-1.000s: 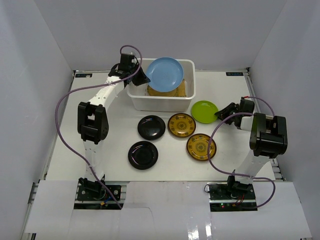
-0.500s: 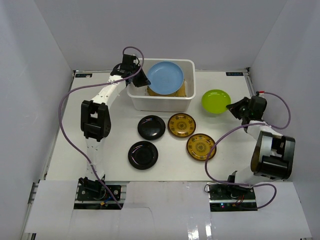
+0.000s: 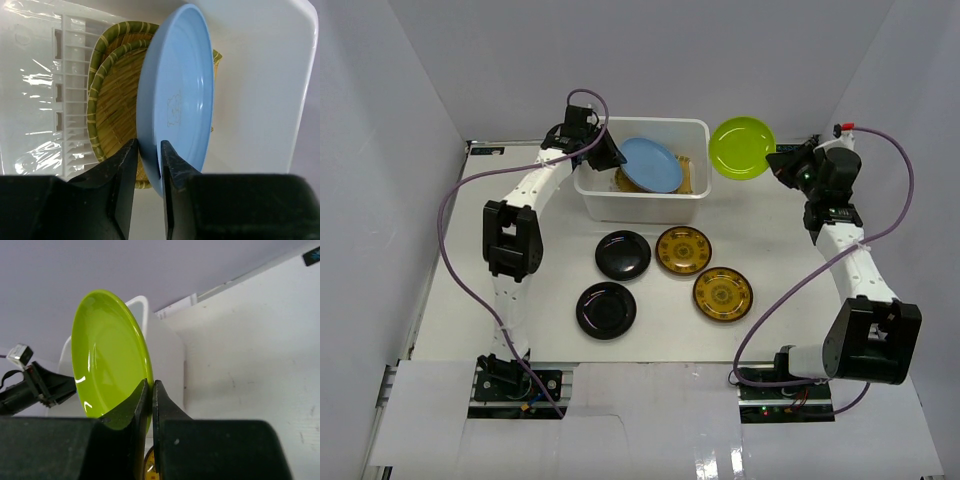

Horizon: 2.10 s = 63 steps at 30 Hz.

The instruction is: Place the plates into the plastic bin on the countertop

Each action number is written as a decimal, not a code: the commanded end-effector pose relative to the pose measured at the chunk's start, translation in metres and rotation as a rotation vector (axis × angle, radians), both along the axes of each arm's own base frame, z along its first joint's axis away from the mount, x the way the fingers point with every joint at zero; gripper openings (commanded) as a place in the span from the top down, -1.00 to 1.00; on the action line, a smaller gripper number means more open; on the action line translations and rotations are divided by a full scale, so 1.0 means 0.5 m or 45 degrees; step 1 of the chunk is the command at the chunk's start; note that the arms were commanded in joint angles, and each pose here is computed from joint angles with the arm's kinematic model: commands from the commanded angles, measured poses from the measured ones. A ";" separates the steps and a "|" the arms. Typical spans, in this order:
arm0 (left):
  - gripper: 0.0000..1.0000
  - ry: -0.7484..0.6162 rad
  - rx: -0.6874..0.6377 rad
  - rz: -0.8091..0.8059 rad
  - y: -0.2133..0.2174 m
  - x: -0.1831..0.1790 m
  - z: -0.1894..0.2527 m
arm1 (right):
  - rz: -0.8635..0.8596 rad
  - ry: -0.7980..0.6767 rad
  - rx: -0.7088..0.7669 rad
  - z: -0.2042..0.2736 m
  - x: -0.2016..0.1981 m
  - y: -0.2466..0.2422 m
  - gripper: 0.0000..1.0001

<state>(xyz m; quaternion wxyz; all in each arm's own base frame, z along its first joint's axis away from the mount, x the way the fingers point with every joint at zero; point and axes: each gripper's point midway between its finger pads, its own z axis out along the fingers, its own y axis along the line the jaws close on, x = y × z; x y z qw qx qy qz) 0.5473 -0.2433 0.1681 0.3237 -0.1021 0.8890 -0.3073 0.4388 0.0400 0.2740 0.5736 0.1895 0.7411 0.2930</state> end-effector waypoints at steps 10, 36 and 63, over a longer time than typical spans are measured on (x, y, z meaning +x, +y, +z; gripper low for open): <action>-0.74 -0.245 -0.049 -0.024 -0.007 0.009 0.167 | 0.252 -0.114 -0.114 0.117 0.090 0.248 0.84; -0.79 -0.028 0.217 0.055 0.197 -0.469 -0.078 | 0.326 0.184 -0.373 -0.114 0.201 0.455 -0.09; -0.03 0.227 0.056 0.058 0.126 -0.413 -0.252 | 0.469 0.352 -0.271 -0.311 -0.371 0.174 -0.36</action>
